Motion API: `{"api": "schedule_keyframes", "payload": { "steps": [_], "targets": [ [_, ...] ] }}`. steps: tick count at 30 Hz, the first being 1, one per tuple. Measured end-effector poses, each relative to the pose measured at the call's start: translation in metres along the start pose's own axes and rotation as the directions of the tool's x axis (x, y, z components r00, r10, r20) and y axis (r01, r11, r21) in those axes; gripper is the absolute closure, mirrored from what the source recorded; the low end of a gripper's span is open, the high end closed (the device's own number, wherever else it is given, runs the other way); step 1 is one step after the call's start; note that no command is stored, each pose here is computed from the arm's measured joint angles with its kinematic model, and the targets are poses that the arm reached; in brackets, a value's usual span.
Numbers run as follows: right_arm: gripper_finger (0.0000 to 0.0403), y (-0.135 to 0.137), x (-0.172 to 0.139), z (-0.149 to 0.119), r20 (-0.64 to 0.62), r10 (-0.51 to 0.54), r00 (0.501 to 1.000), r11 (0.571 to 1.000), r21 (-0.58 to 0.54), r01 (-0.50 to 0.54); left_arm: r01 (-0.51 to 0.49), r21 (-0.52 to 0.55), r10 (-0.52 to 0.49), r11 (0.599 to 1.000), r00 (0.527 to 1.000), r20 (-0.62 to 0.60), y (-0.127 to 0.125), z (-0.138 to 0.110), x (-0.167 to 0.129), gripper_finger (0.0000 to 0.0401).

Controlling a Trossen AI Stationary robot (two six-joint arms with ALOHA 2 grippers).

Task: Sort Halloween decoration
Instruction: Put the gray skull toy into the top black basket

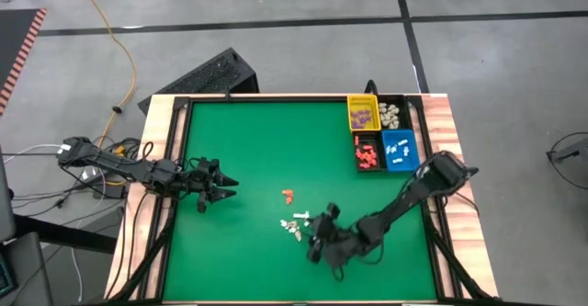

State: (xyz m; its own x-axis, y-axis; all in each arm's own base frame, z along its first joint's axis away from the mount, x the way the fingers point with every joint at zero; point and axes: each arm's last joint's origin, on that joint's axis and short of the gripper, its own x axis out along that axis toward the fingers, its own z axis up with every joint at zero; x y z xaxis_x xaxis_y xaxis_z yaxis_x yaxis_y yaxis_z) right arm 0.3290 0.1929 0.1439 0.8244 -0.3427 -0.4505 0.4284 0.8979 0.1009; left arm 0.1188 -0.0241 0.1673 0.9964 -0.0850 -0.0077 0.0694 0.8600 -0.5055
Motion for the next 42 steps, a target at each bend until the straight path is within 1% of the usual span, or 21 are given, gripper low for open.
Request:
{"api": "schedule_keyframes", "payload": {
  "steps": [4,6,8,10,15,17,20,25,38,42],
  "targets": [
    [0.0193,0.024,0.009,0.000,0.010,-0.045,0.999,0.998,-0.048,0.045,0.000,-0.005,0.000,1.000,1.000,-0.001,0.000,0.000,0.000,0.0221],
    [0.0193,0.031,0.012,0.001,0.004,-0.082,0.997,0.994,-0.073,0.082,0.000,-0.005,0.000,1.000,1.000,-0.001,0.000,0.000,0.000,0.0221],
    [0.0193,0.036,0.014,0.001,-0.003,-0.117,0.993,0.990,-0.074,0.116,0.000,-0.005,0.000,1.000,1.000,0.000,0.000,0.000,0.000,0.0221],
    [0.0193,0.037,0.016,-0.006,-0.013,-0.148,0.989,0.986,-0.081,0.147,0.000,-0.010,0.000,1.000,1.000,-0.001,0.000,0.000,0.000,0.0221],
    [0.0193,0.042,0.017,-0.022,-0.027,-0.142,0.990,0.990,0.003,0.142,0.000,-0.013,0.000,1.000,1.000,-0.001,0.000,0.000,0.000,0.0221],
    [0.0193,0.044,0.016,-0.029,-0.033,-0.139,0.990,0.990,0.018,0.140,-0.001,-0.012,0.001,1.000,1.000,-0.003,0.000,0.000,0.000,0.0221],
    [0.0193,0.045,0.016,-0.037,-0.043,-0.139,0.989,0.989,0.040,0.141,-0.003,-0.011,0.003,1.000,1.000,-0.006,0.000,-0.001,0.000,0.0221],
    [0.0194,0.043,0.019,-0.043,-0.050,-0.160,0.986,0.985,0.061,0.163,-0.009,-0.008,0.009,1.000,1.000,-0.003,0.000,0.000,0.000,0.0221],
    [0.0198,0.034,0.034,-0.033,-0.048,-0.187,0.981,0.979,0.073,0.191,-0.020,-0.007,0.020,1.000,1.000,0.003,0.001,0.000,0.000,0.0221],
    [0.0213,0.031,0.039,-0.031,-0.072,-0.183,0.980,0.978,0.091,0.189,-0.020,-0.007,0.020,1.000,1.000,0.003,0.001,0.000,0.000,0.0221]
  ]
}}
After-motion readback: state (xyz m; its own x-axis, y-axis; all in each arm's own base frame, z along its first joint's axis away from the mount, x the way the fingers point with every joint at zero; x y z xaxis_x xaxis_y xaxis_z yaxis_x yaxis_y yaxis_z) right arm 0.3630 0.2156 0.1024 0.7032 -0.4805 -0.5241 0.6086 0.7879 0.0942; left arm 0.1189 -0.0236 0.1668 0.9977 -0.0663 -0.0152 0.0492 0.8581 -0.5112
